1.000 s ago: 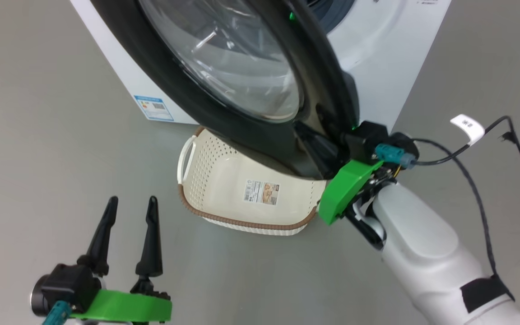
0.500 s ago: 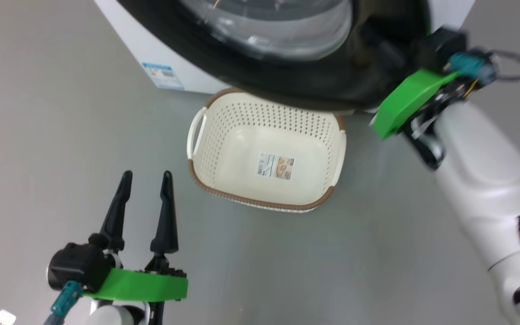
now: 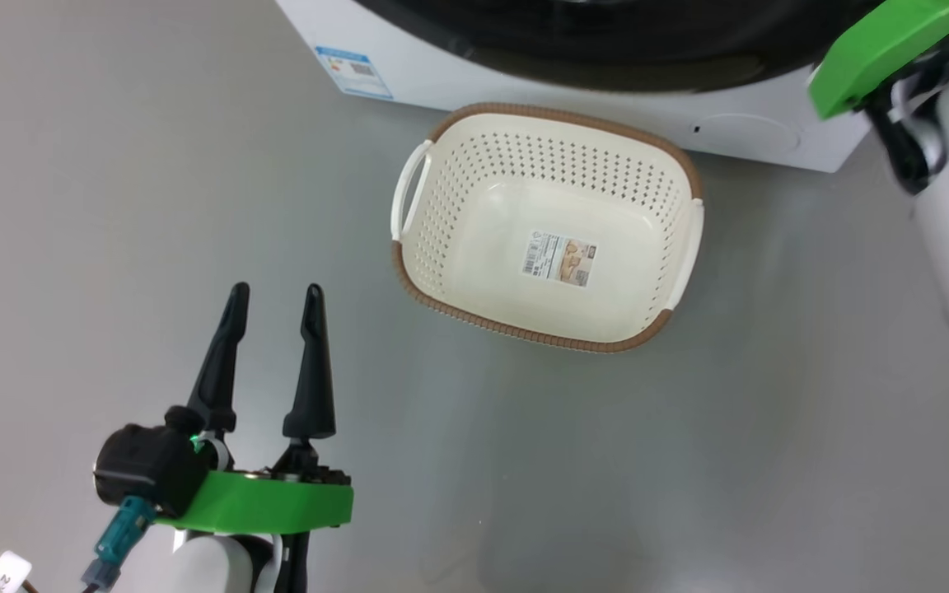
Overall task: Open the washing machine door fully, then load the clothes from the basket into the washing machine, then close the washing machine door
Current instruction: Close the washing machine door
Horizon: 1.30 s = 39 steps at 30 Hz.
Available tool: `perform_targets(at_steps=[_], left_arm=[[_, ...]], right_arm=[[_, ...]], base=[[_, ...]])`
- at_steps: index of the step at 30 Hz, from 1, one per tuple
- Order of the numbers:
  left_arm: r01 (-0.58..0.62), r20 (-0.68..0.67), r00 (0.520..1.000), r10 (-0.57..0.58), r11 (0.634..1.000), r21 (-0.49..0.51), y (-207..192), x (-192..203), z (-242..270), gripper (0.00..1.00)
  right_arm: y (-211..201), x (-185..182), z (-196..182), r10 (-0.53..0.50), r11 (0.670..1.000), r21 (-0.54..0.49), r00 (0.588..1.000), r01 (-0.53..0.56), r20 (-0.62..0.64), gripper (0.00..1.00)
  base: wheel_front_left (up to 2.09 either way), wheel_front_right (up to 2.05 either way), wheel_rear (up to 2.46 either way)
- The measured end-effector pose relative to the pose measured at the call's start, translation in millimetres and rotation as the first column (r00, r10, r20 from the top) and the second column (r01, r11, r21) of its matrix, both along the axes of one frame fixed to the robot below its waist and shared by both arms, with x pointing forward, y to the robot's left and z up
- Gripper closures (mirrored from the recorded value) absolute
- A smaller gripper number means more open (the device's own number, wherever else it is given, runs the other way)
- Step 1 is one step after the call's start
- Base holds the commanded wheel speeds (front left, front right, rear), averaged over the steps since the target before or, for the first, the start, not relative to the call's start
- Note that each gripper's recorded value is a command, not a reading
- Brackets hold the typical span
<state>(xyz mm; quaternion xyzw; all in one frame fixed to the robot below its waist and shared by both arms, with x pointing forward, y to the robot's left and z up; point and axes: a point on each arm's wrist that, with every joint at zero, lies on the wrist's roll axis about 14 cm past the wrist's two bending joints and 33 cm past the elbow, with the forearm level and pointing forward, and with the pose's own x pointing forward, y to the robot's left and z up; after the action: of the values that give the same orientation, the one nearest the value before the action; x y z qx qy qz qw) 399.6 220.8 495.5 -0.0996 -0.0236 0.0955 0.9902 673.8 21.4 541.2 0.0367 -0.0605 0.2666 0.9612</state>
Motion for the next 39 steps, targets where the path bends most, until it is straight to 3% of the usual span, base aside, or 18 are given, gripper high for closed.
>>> perform_targets(at_steps=[16,27,35,37,39], left_arm=[[-0.006,-0.001,1.000,0.006,1.000,0.010,3,5,-1,0.00],[0.036,0.031,0.999,-0.036,0.999,-0.001,-7,6,7,0.00],[0.070,0.051,0.996,-0.070,0.998,0.001,-15,3,13,0.00],[0.078,0.051,0.996,-0.078,0.997,0.005,-18,2,13,0.00],[0.095,0.052,0.994,-0.095,0.995,0.004,-22,0,13,0.00]], right_arm=[[-5,6,0,-0.019,1.000,-0.013,0.999,0.020,0.035,1.00],[16,-53,-21,0.086,0.996,-0.020,0.996,-0.086,0.000,1.00],[-17,-101,-39,0.053,0.999,0.007,0.998,-0.053,-0.040,1.00],[-30,-111,-41,0.029,1.000,0.011,0.998,-0.028,-0.047,0.62],[-41,-119,-39,0.004,1.000,0.016,0.999,-0.004,-0.045,0.00]], base=[[0.00,0.00,0.00],[0.00,0.00,0.00],[0.00,0.00,0.00],[0.00,0.00,0.00],[0.00,0.00,0.00]])
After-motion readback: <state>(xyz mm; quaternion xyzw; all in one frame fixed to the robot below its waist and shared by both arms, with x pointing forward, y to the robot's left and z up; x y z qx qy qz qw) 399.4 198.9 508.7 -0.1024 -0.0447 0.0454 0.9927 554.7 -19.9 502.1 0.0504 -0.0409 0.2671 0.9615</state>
